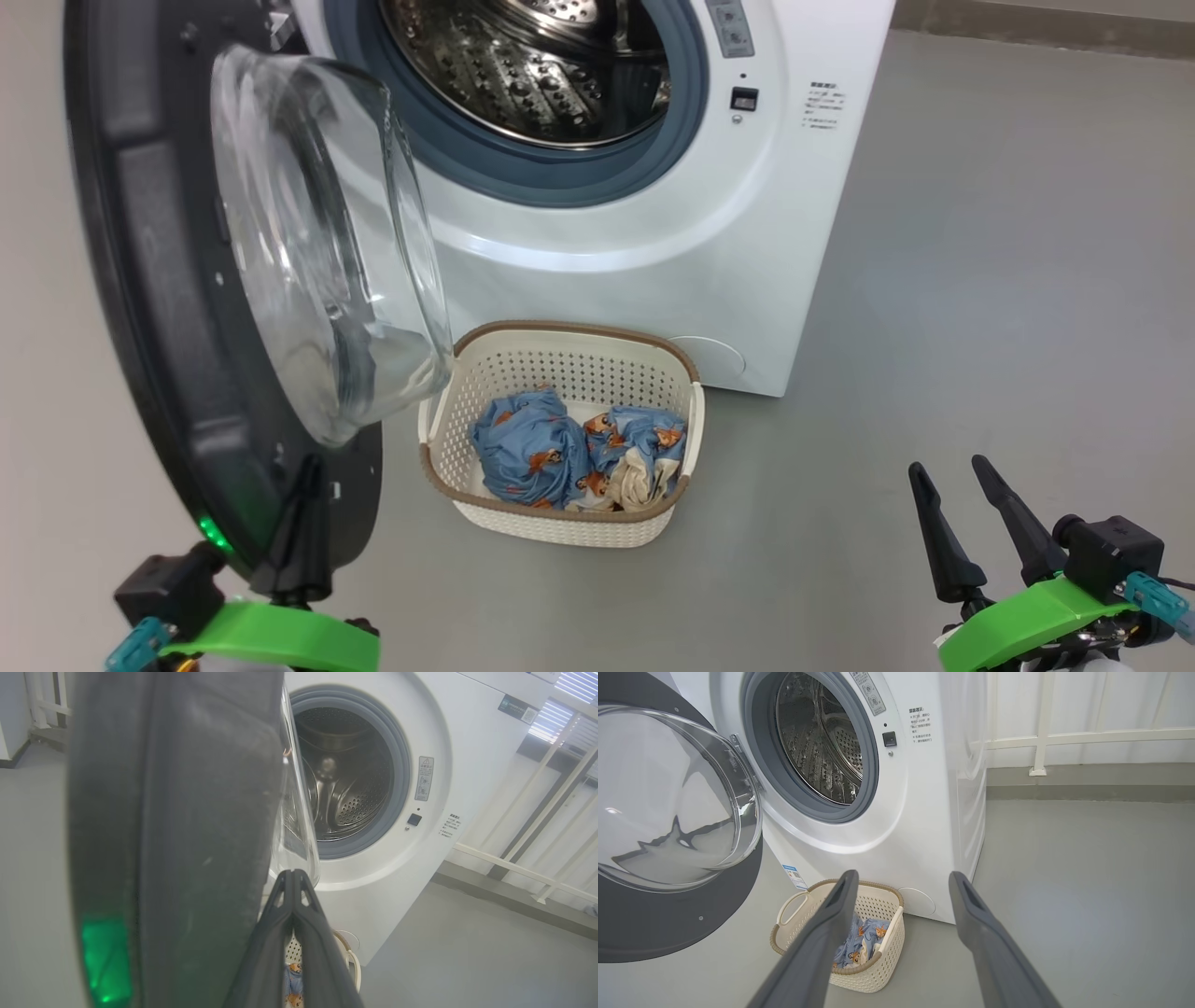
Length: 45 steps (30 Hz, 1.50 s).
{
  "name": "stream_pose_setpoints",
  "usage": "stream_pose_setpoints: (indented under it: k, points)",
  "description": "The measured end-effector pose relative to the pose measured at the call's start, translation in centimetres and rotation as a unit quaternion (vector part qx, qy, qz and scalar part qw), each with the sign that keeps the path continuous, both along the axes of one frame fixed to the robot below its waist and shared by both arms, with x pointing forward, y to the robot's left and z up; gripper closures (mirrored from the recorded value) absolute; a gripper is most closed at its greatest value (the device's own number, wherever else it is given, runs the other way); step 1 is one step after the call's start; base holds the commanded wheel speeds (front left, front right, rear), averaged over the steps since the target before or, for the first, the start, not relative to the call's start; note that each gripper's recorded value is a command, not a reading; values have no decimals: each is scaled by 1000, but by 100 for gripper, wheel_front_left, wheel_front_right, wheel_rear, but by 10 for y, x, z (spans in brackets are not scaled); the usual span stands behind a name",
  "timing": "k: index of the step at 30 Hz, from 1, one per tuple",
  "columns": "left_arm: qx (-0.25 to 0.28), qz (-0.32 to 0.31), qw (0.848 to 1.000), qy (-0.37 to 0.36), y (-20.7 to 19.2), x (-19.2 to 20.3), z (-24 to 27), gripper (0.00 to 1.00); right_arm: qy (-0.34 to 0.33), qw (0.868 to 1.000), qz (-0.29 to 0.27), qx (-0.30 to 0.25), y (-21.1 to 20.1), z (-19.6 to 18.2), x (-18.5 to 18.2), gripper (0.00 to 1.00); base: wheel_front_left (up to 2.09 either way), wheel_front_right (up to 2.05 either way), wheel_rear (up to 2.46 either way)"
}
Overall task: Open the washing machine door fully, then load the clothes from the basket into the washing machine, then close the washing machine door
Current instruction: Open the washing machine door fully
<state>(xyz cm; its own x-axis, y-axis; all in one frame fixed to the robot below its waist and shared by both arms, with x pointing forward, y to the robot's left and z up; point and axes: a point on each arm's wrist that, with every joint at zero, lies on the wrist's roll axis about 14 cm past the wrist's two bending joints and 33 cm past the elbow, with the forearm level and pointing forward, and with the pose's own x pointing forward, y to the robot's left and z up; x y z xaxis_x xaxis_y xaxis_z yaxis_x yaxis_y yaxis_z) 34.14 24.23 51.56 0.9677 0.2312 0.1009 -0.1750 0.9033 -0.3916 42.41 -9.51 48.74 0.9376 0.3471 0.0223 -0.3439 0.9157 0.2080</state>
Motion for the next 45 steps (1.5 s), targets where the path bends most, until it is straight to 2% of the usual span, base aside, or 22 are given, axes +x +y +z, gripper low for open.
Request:
stream_pose_setpoints:
  k: [15, 45]
  points:
    - [35, 107, 993, 34, 68, -22, -8, 100, 11, 1000, 21, 1, 16, -10, 7, 0, 0, 0, 0]
    - [77, 231, 967, 78, 166, -29, -8, 100, 30, 999, 42, -11, 25, -32, 23, 0, 0, 0, 0]
